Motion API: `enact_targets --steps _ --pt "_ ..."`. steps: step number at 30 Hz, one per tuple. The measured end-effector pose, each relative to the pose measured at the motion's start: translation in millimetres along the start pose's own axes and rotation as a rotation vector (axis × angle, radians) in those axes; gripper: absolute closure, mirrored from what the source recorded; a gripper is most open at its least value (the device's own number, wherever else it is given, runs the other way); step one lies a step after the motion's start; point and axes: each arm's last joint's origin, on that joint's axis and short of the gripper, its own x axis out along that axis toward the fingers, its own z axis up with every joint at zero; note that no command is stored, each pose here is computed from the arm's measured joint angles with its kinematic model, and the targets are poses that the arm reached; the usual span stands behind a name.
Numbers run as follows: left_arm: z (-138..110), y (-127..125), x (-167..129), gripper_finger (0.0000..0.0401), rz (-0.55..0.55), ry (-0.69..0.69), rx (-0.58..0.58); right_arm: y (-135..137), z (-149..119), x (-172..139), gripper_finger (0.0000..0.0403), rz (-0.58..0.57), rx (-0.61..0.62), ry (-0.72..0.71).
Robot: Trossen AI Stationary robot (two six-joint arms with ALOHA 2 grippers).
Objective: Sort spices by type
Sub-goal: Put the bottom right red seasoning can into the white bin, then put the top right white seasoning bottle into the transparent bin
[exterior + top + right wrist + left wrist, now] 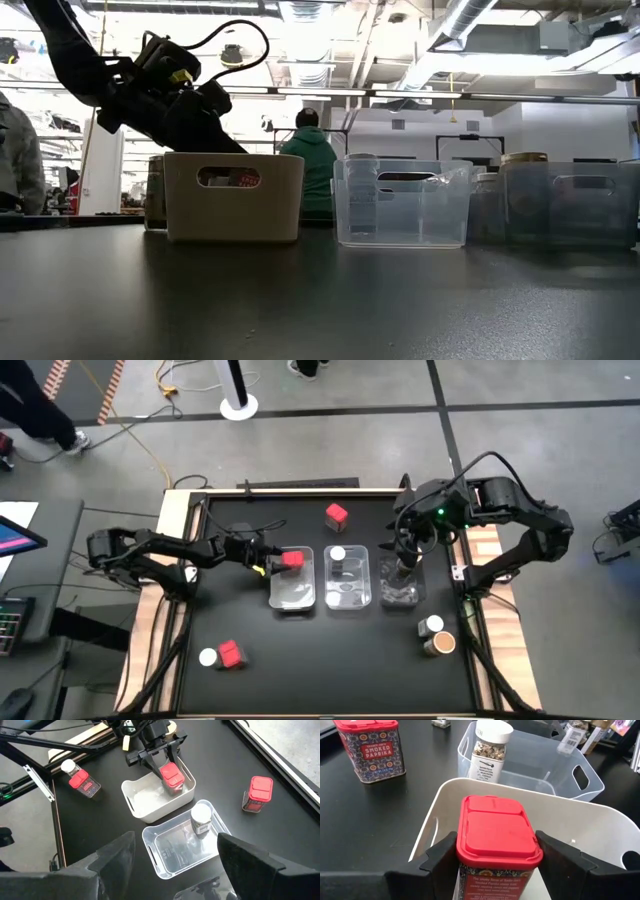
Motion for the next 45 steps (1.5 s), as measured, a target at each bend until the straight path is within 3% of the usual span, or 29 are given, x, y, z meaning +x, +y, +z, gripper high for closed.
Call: enact_targets --steps 11,21,28,35,45 --pt "0 0 0 0.0166 0.0 0.003 -0.001 0 0 0 0.0092 0.0 0.0 0.0" --pt "0 0 0 0.0125 -0.001 0.004 0.02 0 0 0 0.0092 0.0 0.0 0.0" --pt "-1 0 0 0.0125 0.002 0.003 0.096 0 0 0 0.0092 0.001 0.0 0.0" --pt "0 0 0 0.0126 0.002 -0.009 0.065 0 0 0 0.0092 0.0 -0.007 0.0" --pt "23 -3 5 0.0126 -0.013 -0.097 0.103 0 0 0 0.0092 0.0 -0.008 0.0"
